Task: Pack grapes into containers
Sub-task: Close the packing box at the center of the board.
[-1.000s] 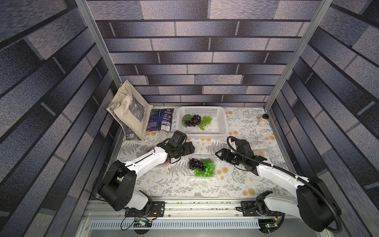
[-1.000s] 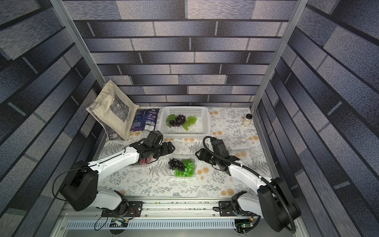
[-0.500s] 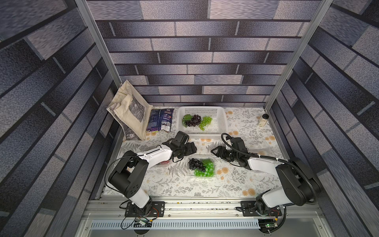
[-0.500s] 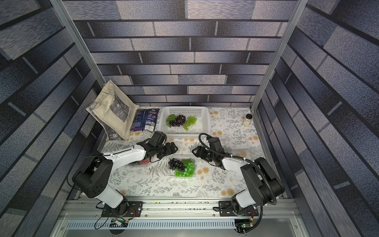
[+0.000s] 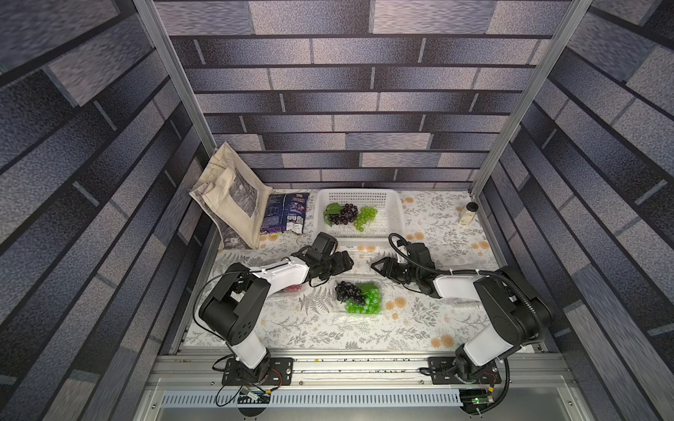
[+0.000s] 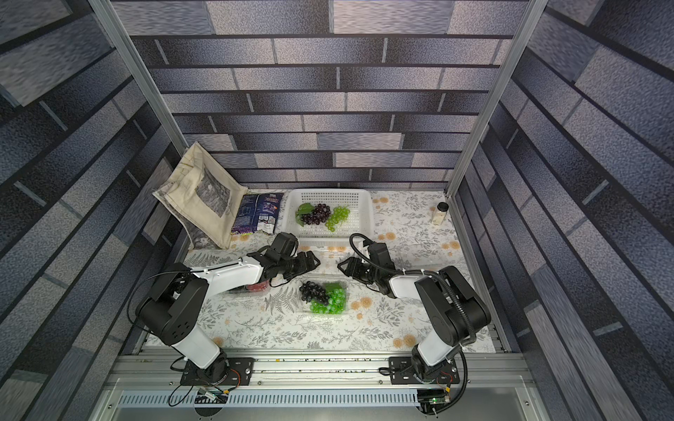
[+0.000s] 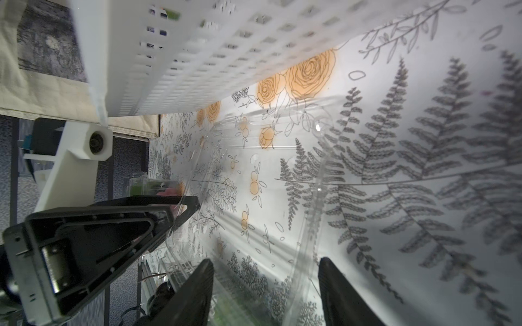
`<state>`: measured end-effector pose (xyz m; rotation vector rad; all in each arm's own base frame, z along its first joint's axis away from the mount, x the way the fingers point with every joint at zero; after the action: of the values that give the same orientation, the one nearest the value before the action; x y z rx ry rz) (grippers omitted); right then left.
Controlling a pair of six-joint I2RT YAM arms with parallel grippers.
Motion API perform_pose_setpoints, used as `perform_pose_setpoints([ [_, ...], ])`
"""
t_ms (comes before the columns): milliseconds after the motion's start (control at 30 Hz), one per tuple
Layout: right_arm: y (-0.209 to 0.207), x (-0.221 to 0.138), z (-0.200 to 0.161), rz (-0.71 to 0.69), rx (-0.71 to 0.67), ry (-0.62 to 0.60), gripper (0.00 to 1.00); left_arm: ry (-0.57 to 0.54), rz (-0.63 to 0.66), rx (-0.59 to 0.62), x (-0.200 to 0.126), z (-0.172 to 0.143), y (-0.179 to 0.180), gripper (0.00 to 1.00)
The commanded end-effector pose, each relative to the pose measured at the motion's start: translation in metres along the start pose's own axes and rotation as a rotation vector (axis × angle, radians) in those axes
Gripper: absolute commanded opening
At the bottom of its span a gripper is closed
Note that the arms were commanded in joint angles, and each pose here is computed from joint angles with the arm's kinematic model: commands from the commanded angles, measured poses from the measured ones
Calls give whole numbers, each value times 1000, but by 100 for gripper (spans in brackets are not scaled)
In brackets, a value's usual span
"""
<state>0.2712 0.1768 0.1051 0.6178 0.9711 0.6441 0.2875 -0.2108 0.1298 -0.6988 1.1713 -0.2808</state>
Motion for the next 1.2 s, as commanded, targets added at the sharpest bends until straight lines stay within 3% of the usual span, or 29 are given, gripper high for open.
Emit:
perform_pose_setpoints([
  [0, 15, -1, 15, 82, -24, -48, 59, -7, -43, 14, -3, 1, -14, 86],
  [567, 42, -23, 5, 74, -91, -34, 58, -43, -74, 53, -37, -16, -29, 86],
  [1167, 41, -23, -13, 54, -89, -11, 58, -46, -37, 56, -40, -33, -20, 86],
])
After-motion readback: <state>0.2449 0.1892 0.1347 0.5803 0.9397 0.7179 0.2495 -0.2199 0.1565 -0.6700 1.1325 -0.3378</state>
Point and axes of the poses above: each gripper's point midway between its finger pads, its own x axis out along the fingers, its own y axis along the line the jaws close on, z = x × y, the point moved 9 cm from there along -x, back along the fingers, and after that the axes turned 8 degrees about -x, right-handed, at the moved point
